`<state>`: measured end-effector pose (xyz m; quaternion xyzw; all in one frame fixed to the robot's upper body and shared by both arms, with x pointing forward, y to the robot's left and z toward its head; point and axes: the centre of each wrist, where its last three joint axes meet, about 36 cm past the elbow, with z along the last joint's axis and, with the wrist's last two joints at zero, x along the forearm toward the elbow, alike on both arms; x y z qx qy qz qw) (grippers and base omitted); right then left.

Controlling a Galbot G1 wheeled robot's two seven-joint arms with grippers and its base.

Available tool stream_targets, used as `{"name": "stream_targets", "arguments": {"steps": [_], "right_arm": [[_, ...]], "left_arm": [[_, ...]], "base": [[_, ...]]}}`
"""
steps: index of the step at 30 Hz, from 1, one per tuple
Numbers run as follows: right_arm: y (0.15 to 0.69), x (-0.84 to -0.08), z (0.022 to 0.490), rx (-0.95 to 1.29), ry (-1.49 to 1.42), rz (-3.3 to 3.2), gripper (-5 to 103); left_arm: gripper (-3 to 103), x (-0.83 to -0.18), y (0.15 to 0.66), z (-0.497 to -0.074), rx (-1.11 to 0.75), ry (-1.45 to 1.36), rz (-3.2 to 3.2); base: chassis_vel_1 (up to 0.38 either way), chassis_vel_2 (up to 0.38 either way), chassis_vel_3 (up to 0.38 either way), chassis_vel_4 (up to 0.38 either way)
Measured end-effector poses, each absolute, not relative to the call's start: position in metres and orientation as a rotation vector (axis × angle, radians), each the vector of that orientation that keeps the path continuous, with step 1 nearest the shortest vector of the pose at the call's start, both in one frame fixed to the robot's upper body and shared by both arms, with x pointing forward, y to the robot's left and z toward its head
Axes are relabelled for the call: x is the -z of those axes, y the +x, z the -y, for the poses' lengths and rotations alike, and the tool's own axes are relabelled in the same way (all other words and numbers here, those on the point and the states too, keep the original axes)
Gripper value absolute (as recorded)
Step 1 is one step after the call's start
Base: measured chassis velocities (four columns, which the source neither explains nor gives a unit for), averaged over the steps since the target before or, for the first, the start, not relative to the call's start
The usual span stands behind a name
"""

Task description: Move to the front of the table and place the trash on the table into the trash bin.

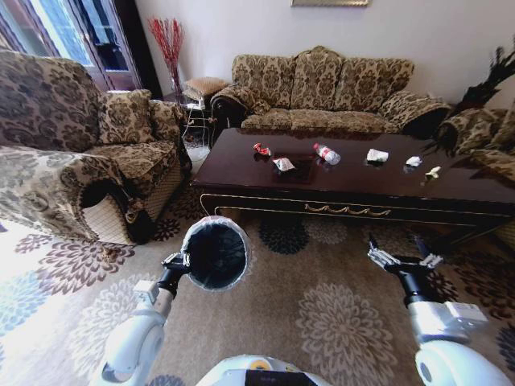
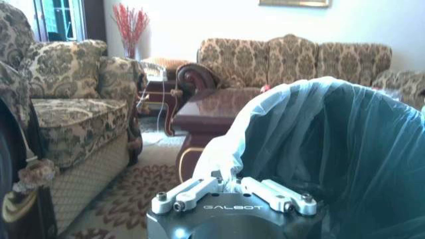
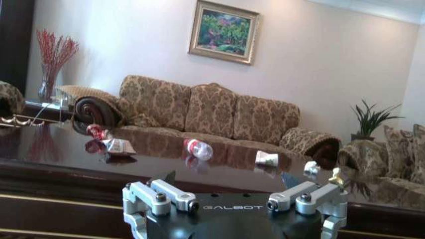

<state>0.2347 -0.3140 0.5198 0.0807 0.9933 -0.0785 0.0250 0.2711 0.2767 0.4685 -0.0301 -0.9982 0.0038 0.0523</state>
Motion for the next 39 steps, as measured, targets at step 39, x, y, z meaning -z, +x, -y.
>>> {"name": "stream_targets", "arguments": {"steps": [39], "right_arm": [[0.235,-0.526,0.313,0.237,0.168,-3.078,100]], "left_arm": [[0,-0.514,0.244,-0.265,-0.003,-0.125,2.971]], "base": [[0.000,0.000,0.000,0.000]]}}
